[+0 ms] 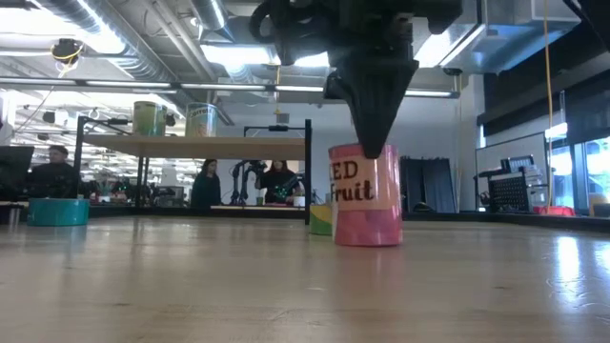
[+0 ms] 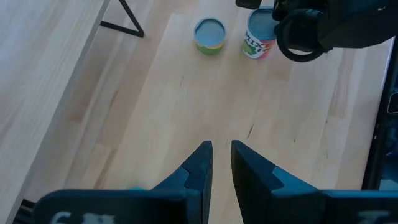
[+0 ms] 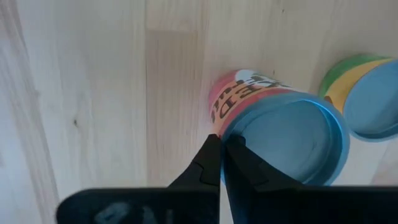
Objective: Pick and place cans onto a shelf
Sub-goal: Put the canned mixed fruits on the shelf
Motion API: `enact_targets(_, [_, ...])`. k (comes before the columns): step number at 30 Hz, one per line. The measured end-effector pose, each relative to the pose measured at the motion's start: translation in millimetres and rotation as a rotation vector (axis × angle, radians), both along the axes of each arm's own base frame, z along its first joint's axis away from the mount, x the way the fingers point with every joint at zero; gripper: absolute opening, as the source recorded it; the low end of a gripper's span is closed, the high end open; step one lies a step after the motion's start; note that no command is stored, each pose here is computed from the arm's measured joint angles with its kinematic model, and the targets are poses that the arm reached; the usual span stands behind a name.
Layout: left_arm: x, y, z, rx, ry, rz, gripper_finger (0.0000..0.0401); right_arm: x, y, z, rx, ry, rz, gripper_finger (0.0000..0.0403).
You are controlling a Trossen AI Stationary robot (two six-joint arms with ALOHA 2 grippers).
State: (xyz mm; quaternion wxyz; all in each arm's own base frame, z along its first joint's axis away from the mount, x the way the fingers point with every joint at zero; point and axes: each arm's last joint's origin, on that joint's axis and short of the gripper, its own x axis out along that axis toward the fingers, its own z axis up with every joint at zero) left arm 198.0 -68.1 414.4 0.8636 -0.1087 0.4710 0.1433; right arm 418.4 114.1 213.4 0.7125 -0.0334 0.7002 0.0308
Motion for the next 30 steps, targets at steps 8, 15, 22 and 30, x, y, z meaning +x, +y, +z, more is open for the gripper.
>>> enact_targets(8, [0,0,0,-0.001,0.001,-0.001,0.0053,1,0,-2,-0.001,-0.003,-0.002,0.0014])
enact_targets(15, [0,0,0,-0.011,0.005,-0.007,0.0053,1,2,-1,0.005,-0.003,0.003,0.0055])
enact_targets(22, [-1,-1,-1,-0.015,0.021,-0.031,0.0053,-4,3,32,0.004,0.037,0.014,0.0083])
enact_targets(30, [3,-2,1,0.108,0.020,-0.252,0.0053,-13,0,114,0.097,-0.175,0.073,0.0084])
